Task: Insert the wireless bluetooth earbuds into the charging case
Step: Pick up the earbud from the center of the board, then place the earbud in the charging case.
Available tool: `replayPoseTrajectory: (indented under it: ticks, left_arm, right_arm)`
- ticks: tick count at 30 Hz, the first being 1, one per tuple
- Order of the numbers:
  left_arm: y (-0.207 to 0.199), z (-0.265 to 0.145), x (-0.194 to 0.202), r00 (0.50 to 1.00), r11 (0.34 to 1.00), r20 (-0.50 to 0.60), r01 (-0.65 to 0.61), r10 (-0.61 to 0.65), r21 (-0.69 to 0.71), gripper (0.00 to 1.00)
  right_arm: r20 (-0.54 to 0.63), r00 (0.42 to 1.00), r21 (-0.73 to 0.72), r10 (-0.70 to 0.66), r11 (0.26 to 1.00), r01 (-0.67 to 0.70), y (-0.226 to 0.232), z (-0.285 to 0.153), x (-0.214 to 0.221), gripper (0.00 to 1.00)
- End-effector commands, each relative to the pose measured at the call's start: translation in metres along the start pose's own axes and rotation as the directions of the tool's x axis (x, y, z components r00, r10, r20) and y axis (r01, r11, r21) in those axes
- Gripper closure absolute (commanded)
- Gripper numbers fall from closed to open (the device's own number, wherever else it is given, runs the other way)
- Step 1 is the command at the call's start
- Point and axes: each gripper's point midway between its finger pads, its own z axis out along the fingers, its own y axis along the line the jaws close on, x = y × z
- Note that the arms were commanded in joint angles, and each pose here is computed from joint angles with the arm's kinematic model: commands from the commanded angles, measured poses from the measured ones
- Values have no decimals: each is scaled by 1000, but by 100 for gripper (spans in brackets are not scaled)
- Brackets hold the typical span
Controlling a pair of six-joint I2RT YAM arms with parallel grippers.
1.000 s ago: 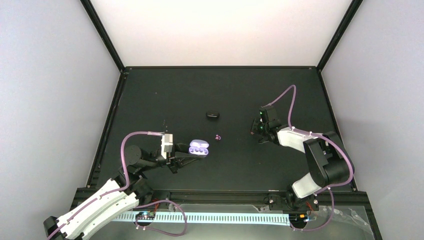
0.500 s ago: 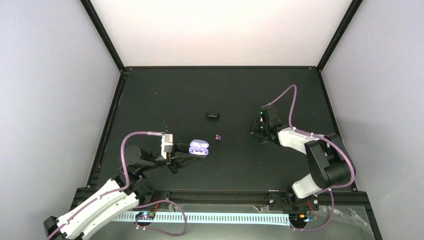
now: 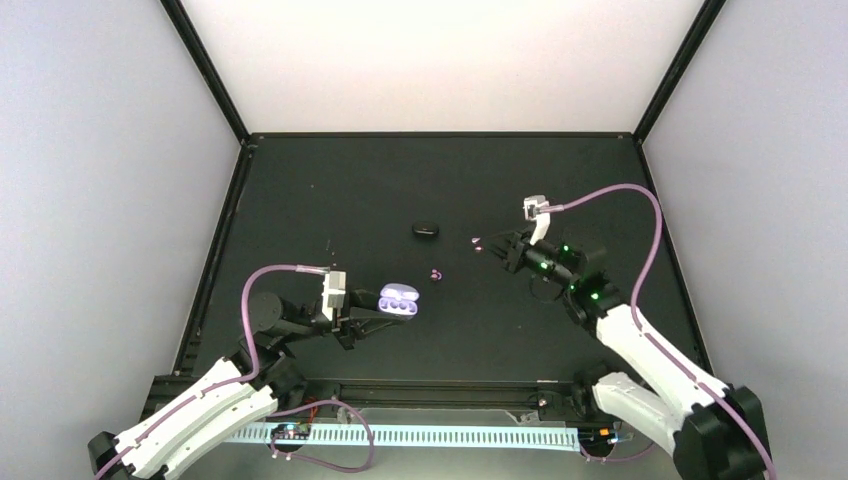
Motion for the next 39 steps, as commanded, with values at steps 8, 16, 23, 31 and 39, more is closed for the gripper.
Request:
replayPoseTrajectory:
  ticks: [8, 16, 23, 31, 39]
  left_arm:
    - [-29, 0, -13, 999, 987, 40, -41, 36, 153, 99]
    - [-33, 1, -21, 996, 983, 73, -70, 59, 168, 99]
    - [-35, 3, -24, 995, 980, 66, -88, 78, 181, 98]
    - [-38, 2, -25, 994, 978, 62, -96, 85, 185, 98]
    - [-39, -1, -28, 993, 979, 70, -108, 97, 173, 98]
  right_arm:
    - [4, 916, -467, -400, 809, 356, 178, -68, -10, 99]
    - [52, 851, -530, -522, 708, 467, 238, -97, -19, 99]
    - [98, 823, -519, -559, 677, 522, 272, -90, -12, 99]
    - [84, 811, -551, -579, 651, 522, 287, -72, 5, 99]
    - [30, 792, -586, -610, 631, 508, 289, -64, 26, 99]
